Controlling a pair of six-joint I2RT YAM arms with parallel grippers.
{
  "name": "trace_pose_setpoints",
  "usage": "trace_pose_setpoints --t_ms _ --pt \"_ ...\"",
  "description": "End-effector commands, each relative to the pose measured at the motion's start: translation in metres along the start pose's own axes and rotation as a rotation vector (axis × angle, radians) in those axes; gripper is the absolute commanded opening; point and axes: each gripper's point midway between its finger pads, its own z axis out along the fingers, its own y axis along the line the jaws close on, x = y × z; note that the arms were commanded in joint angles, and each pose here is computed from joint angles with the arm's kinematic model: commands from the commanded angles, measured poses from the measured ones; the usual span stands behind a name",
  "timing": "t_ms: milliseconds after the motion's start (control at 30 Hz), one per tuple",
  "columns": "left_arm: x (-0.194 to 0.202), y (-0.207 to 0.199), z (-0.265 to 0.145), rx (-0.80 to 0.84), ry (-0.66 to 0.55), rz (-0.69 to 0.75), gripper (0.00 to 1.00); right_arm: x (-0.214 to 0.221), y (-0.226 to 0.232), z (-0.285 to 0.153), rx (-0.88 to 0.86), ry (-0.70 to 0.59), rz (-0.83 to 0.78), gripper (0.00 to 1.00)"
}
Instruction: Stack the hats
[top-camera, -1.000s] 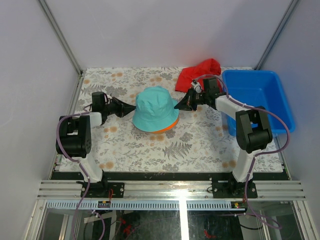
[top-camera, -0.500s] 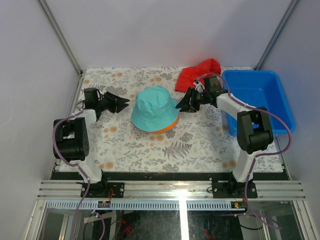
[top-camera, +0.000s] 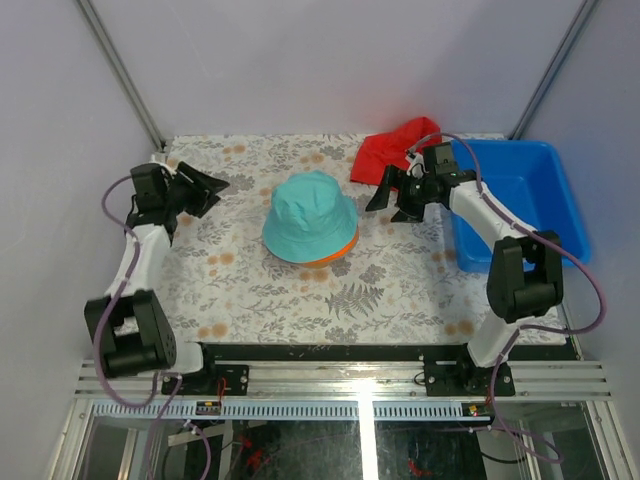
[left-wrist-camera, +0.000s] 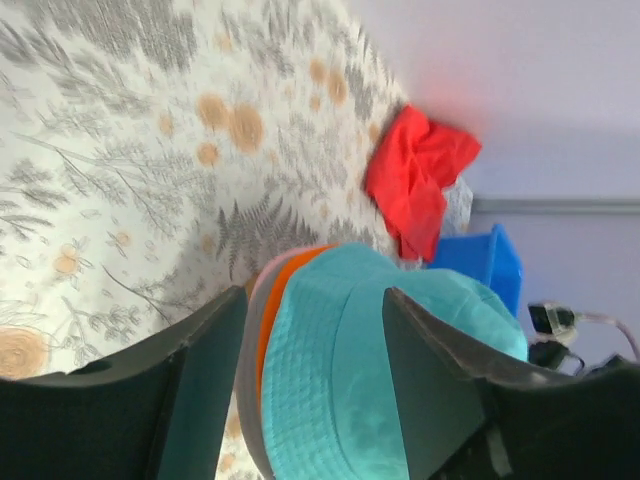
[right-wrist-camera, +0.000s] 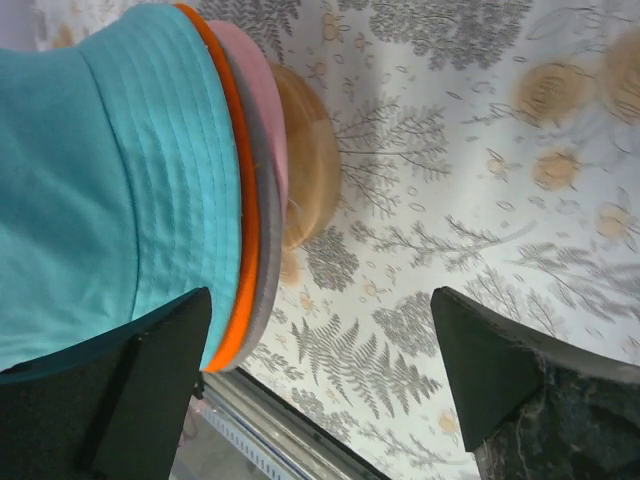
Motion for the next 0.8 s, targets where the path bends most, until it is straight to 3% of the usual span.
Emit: trace_pose_setpoints --t_ms 0,33,67,167,233,267,300,467,567,667,767 --pt "-0.039 0.036 -0.047 -0.187 -0.247 0.105 0.61 -0.007 0.011 -0.051 0.134 -0.114 -0.165 0.99" --pt "-0.048 0.047 -0.057 -0.227 -0.291 0.096 0.89 -0.005 0.01 -0.057 0.168 -0.131 -0.185 0.99" --pt "-0.053 0.058 -0.065 -0.279 -0.321 0.1 0.99 -0.001 0.006 -0.063 0.209 -0.139 -0.194 1.0" --pt "-0.056 0.088 -0.09 -0.426 -0.406 0.094 1.0 0.01 -0.009 -0.082 0.318 -0.162 -0.204 1.0" --pt "-0.045 0.096 -0.099 -0.449 -0.415 0.113 0.73 0.014 -0.023 -0.093 0.394 -0.178 -0.215 1.0" --pt "-0.04 0.099 -0.103 -0.455 -0.411 0.128 0.96 0.016 -0.025 -0.096 0.409 -0.18 -0.228 0.99" --pt "-0.034 0.108 -0.108 -0.498 -0.403 0.13 1.0 0.018 -0.027 -0.098 0.414 -0.181 -0.233 1.0" --pt "-0.018 0.156 -0.115 -0.68 -0.321 0.208 1.0 0.026 -0.006 -0.094 0.285 -0.18 -0.227 1.0" --pt "-0.002 0.163 -0.097 -0.607 -0.225 0.275 1.0 0.03 0.002 -0.089 0.23 -0.157 -0.225 0.99" --pt "0.002 0.169 -0.088 -0.566 -0.245 0.28 1.0 0.031 0.004 -0.087 0.211 -0.145 -0.23 0.99" --pt "0.011 0.168 -0.081 -0.457 -0.267 0.427 1.0 0.032 0.007 -0.088 0.202 -0.143 -0.236 1.0"
